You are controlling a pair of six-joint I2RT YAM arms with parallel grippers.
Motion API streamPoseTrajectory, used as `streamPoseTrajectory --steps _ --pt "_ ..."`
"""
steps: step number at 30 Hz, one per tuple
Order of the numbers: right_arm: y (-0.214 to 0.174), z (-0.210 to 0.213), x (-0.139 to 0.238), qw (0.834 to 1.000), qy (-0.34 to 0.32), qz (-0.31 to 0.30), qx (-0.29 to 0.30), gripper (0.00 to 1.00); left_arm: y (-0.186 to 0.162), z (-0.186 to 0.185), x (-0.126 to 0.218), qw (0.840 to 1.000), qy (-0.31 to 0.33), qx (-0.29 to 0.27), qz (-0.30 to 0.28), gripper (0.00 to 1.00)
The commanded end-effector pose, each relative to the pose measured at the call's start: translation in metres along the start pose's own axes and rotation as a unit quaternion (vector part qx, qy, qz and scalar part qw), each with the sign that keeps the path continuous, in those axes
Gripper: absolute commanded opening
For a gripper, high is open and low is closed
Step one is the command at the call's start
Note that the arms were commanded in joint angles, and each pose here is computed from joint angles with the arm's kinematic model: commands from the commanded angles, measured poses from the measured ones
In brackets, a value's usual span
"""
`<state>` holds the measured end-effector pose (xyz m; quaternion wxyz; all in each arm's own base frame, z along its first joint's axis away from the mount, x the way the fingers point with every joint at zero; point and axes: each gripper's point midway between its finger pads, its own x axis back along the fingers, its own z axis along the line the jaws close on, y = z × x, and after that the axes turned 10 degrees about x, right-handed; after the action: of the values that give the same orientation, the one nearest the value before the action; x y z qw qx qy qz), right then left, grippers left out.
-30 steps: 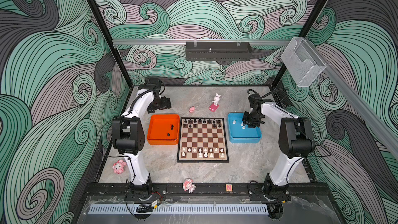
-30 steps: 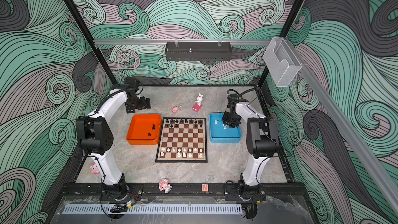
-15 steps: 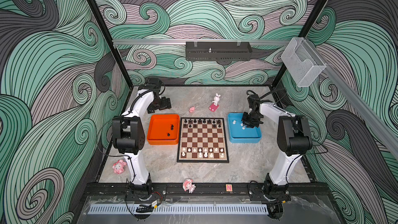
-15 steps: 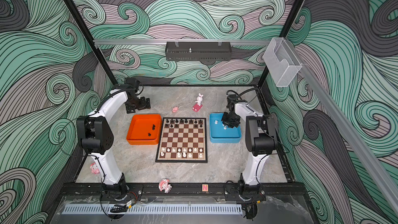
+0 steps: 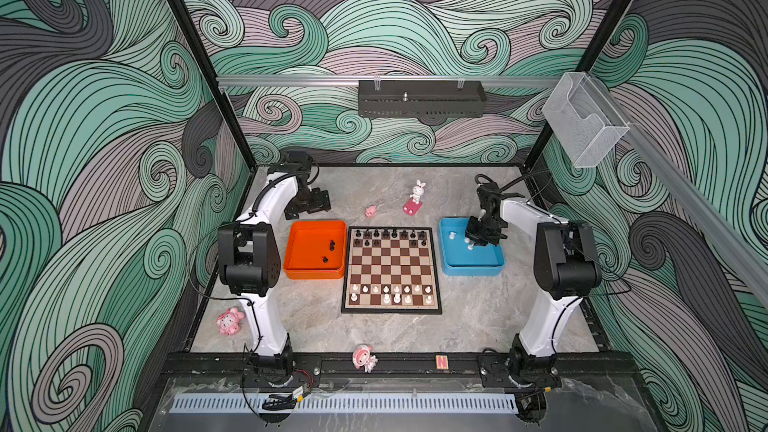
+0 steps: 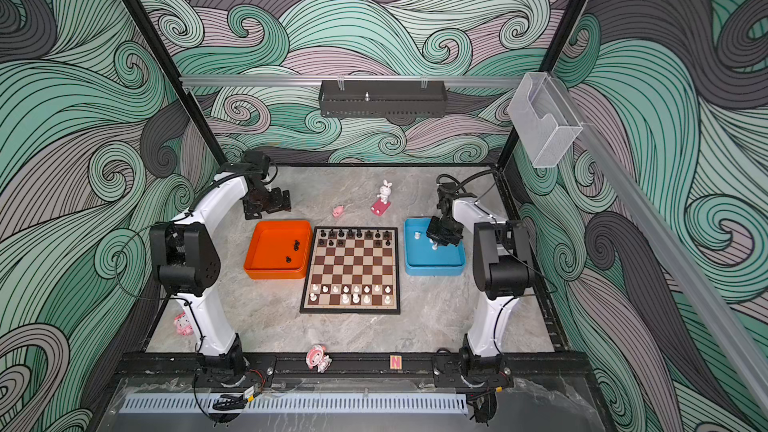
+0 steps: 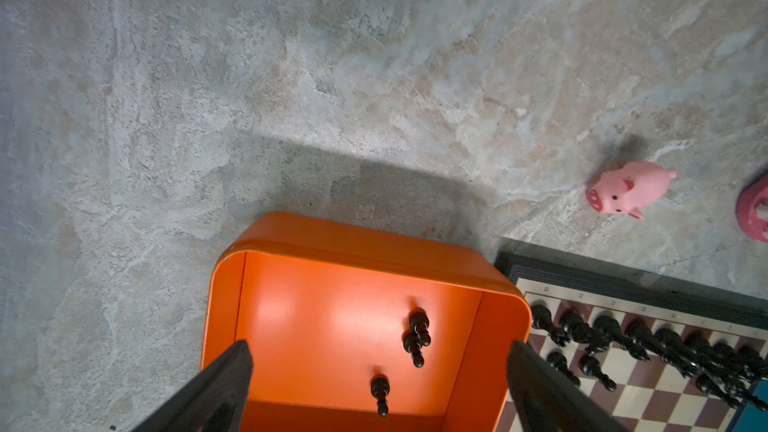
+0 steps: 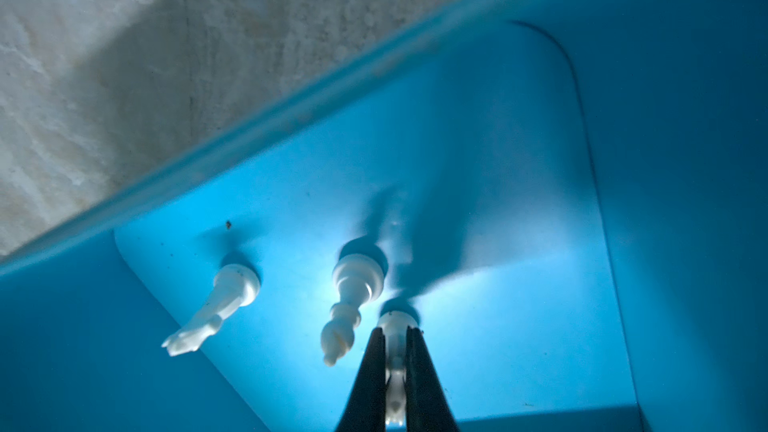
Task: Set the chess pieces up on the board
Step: 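Lower the right gripper into the blue tray and grasp a white pawn, then lift the white pawn and carry it over the white pieces on the board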
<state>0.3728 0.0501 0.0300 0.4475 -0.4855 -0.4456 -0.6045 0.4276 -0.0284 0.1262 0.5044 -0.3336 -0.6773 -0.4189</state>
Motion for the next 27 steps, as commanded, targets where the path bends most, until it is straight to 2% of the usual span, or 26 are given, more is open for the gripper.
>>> streamPoseTrajectory --steps 1,8,15,21,27 --pt "-0.001 0.000 0.001 1.000 0.005 0.002 0.002 0.07 -0.001 0.003 -0.005 1.000 0.002 0.004 0.010 0.98" --pt "-0.003 0.003 0.020 1.000 0.009 -0.004 0.025 0.04 -0.001 0.003 -0.005 1.000 0.001 0.004 0.010 0.98" --pt "-0.013 0.016 0.057 0.995 -0.010 -0.022 0.093 0.02 -0.001 0.003 -0.005 1.000 0.000 0.005 0.010 0.98" --pt "-0.029 0.045 0.080 0.989 0.001 -0.031 0.142 0.02 -0.001 0.003 -0.004 1.000 0.002 0.005 0.009 0.98" --pt "-0.063 0.085 0.094 0.977 0.012 -0.025 0.210 0.01 0.000 0.005 -0.005 1.000 0.005 0.004 0.007 0.98"
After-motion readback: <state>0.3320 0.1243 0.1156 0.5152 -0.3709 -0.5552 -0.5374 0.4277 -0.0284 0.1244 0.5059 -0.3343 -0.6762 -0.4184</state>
